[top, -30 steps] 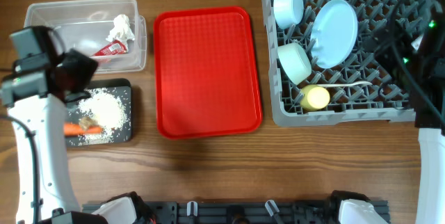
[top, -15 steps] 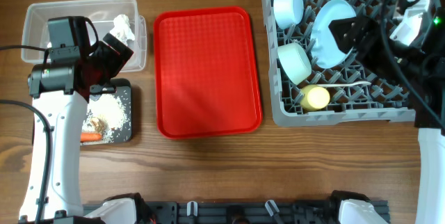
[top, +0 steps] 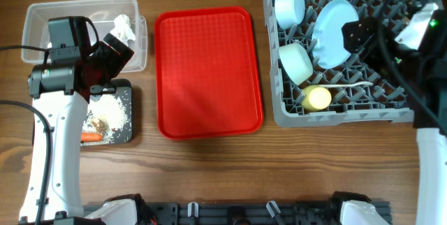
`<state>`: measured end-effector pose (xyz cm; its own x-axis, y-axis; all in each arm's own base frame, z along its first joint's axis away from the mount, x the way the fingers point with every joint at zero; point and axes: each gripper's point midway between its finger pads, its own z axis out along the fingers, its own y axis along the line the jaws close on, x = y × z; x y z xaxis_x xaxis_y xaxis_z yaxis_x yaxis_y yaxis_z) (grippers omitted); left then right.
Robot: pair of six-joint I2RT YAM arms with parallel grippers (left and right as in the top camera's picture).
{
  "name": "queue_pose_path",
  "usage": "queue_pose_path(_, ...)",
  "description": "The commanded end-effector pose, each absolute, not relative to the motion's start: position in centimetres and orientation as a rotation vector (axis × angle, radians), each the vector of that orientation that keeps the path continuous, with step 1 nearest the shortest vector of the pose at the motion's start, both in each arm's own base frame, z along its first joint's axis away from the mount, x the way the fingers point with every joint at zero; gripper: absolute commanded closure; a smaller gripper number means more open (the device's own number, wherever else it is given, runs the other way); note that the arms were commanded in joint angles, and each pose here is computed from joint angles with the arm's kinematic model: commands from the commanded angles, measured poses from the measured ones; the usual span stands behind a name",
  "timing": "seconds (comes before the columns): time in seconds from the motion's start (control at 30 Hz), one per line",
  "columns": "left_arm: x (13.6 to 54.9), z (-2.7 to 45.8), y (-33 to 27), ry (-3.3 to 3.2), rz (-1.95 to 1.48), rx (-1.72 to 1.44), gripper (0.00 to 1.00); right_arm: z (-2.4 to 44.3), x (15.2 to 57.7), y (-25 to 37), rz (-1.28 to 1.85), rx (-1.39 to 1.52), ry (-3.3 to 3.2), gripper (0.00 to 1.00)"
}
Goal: Sort waste into correct bins and load items into the dishwasher rack
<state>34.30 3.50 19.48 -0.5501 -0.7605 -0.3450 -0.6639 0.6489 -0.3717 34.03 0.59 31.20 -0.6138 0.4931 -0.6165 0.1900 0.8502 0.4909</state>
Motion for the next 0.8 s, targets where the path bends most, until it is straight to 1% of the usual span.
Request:
queue_pose_path(0.0,34.5,19.5,3.3,2.397,-0.281,-1.100,0.00,30.3,33.4,-0.6,0.225,0.340,2.153,0.00)
queue_pose_path(0.13,34.5,19.5,3.3,2.397,-0.281,-1.100,0.00,29.7,32.6,-0.1,0.232,0.292,1.984,0.00)
queue_pose_path(0.23,34.5,19.5,3.3,2.397,-0.281,-1.100,0.00,28.1,30.8,0.1,0.263,0.285,1.850,0.00)
queue_pose_path(0.33,34.5,19.5,3.3,2.397,-0.281,-1.100,0.00,25.4,29.0,-0.6,0.266,0.342,1.745,0.00)
queue_pose_path(0.5,34.5,19.5,3.3,2.397,-0.281,-1.100,0.00,20.8,27.0,-1.6,0.322,0.473,1.624,0.00)
queue_pose_path(0.63,34.5,19.5,3.3,2.397,-0.281,-1.100,0.00,18.2,26.3,-1.5,0.345,0.488,1.604,0.01)
queue_pose_path(0.77,34.5,19.5,3.3,2.397,-0.281,-1.100,0.00,17.0,25.8,-1.3,0.315,0.429,1.608,0.00)
